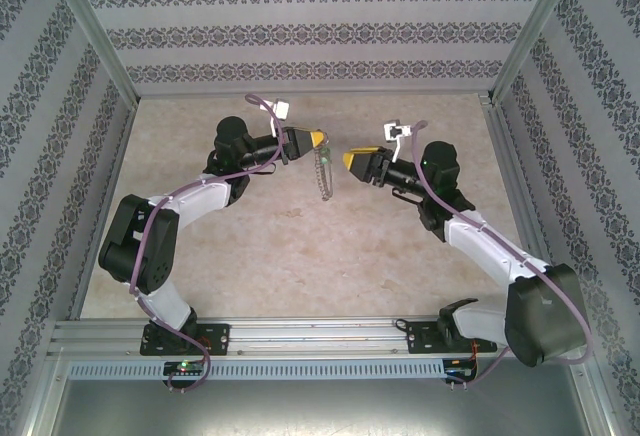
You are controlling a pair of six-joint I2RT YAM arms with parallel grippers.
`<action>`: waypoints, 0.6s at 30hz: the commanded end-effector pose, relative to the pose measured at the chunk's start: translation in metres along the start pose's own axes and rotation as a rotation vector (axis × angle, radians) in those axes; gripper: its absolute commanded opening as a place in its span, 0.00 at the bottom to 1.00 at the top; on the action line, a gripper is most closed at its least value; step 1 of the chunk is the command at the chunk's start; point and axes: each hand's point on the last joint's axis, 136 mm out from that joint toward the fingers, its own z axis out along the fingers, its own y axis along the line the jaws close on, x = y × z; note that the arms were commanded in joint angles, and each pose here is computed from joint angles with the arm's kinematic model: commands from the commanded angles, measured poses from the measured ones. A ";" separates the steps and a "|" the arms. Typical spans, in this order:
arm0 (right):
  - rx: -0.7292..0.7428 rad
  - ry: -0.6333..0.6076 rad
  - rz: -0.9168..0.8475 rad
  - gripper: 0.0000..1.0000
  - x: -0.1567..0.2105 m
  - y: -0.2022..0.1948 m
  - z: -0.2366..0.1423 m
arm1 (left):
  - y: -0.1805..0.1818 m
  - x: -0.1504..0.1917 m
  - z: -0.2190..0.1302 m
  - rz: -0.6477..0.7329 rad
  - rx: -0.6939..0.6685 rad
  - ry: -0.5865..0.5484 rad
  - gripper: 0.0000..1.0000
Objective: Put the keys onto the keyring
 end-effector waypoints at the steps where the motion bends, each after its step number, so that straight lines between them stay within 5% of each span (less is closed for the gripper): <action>1: 0.082 -0.087 0.019 0.48 -0.015 -0.012 -0.005 | -0.024 -0.016 -0.002 0.081 0.047 -0.064 0.00; 18: 0.150 -0.192 0.124 0.49 -0.029 -0.035 -0.005 | -0.017 -0.019 -0.009 0.095 -0.012 -0.124 0.00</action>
